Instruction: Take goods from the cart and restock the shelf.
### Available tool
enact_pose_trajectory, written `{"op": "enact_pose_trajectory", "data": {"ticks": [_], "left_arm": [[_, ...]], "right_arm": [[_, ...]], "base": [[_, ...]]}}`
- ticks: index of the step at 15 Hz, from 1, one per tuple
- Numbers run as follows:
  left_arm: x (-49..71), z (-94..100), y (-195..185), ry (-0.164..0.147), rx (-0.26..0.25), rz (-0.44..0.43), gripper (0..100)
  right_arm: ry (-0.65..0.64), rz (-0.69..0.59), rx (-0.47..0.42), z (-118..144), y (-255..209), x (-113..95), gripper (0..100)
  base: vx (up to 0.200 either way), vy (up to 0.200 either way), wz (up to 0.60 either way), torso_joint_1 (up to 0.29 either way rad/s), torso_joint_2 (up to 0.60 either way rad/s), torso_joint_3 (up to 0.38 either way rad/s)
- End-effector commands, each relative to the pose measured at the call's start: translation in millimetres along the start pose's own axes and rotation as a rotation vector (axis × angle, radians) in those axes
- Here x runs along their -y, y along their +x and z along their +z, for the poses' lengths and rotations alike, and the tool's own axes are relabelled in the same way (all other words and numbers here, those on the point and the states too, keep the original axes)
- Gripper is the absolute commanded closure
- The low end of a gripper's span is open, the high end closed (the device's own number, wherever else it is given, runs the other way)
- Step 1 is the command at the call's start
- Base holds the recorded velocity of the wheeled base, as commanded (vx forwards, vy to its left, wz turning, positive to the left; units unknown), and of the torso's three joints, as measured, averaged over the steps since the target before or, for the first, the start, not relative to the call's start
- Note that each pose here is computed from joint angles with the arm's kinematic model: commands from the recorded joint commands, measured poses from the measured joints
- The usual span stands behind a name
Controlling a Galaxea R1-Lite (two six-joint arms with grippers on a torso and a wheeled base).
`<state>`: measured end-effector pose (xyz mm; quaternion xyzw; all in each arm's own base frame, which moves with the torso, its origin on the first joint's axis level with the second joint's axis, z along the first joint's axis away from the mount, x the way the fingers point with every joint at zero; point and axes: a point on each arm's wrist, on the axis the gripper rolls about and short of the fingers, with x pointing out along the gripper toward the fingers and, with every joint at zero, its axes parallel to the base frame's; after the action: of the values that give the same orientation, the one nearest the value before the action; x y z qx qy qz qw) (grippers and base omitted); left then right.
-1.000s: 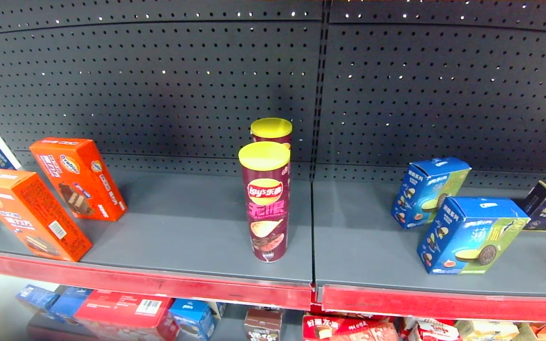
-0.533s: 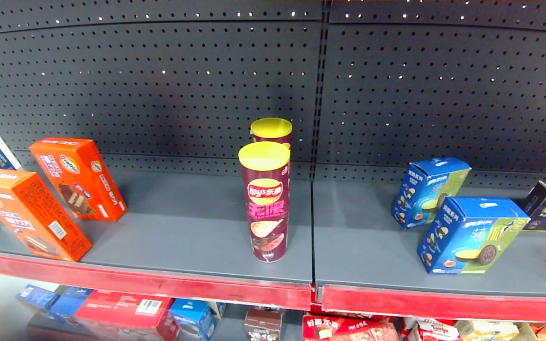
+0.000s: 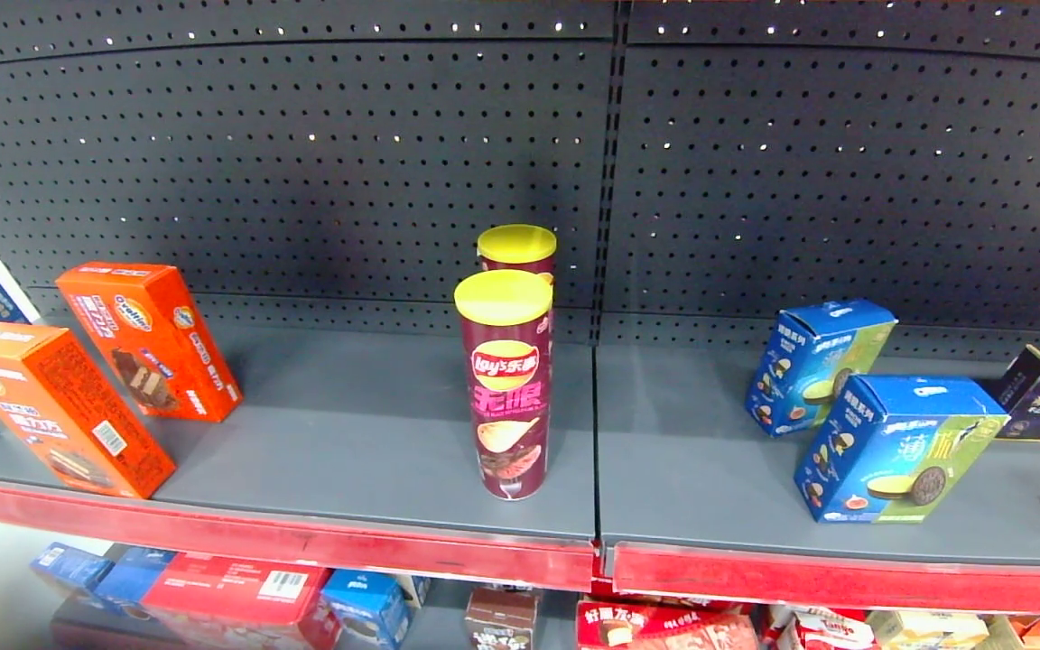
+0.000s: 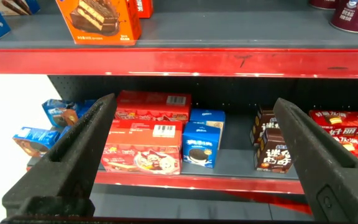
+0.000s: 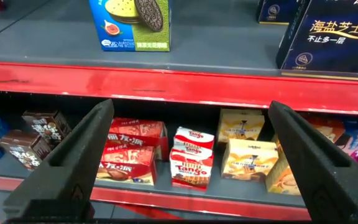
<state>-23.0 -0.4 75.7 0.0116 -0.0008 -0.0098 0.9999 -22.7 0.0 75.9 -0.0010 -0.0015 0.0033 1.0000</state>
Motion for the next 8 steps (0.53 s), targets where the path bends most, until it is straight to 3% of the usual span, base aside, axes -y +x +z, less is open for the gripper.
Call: {"op": "enact_pose_trajectory", "data": {"ticks": [1, 8], "left_arm": [[0.0, -0.4, 0.2, 0.001, -0.003, 0.000, 0], [0.0, 0.0, 0.1, 0.000, -0.001, 0.000, 0]], "right_arm": [[-0.001, 0.001, 0.002, 0.0, -0.1, 0.0, 0], [-0.001, 0.001, 0.002, 0.0, -0.1, 0.0, 0]], "base": [[0.000, 0.000, 0.00, 0.000, 0.00, 0.000], [0.000, 0.000, 0.00, 0.000, 0.00, 0.000]]}}
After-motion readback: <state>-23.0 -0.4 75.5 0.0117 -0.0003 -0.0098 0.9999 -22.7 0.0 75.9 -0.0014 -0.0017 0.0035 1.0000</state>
